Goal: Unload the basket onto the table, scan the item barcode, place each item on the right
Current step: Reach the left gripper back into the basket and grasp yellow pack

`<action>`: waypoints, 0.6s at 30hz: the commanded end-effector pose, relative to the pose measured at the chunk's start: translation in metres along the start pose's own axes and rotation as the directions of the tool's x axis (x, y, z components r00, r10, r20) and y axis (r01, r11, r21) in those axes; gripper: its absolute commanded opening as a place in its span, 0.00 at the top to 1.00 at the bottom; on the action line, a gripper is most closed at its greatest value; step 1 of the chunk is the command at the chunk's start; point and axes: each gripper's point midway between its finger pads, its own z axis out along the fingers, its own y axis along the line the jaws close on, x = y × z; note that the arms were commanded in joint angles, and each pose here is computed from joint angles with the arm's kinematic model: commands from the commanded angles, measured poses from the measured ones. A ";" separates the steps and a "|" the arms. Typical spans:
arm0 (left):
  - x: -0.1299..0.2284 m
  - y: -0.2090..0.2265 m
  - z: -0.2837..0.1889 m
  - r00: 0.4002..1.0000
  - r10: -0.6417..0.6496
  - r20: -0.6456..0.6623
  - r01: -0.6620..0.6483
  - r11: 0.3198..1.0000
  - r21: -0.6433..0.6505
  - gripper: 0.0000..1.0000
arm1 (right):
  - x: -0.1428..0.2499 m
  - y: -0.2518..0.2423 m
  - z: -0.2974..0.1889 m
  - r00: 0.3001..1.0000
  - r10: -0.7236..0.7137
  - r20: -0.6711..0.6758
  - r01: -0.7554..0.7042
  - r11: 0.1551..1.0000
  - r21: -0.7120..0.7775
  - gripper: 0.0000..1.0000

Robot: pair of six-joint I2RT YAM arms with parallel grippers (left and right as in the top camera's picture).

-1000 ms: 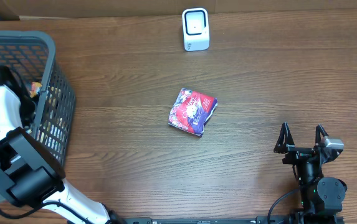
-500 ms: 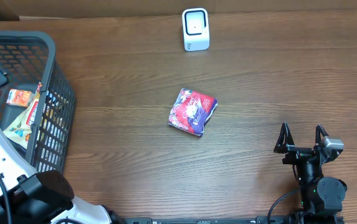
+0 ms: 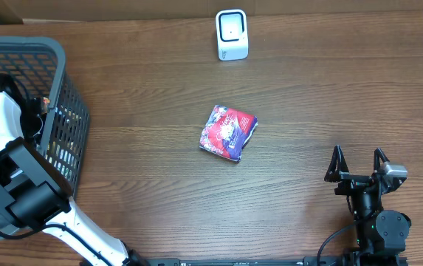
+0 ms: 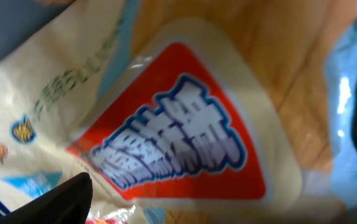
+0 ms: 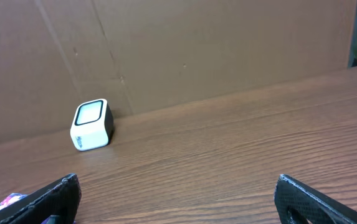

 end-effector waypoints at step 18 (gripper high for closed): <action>-0.059 0.013 -0.003 0.932 0.282 0.226 -0.260 0.958 -0.125 0.32 | 0.002 0.001 0.000 1.000 -0.004 0.001 0.004 1.000 -0.007 0.00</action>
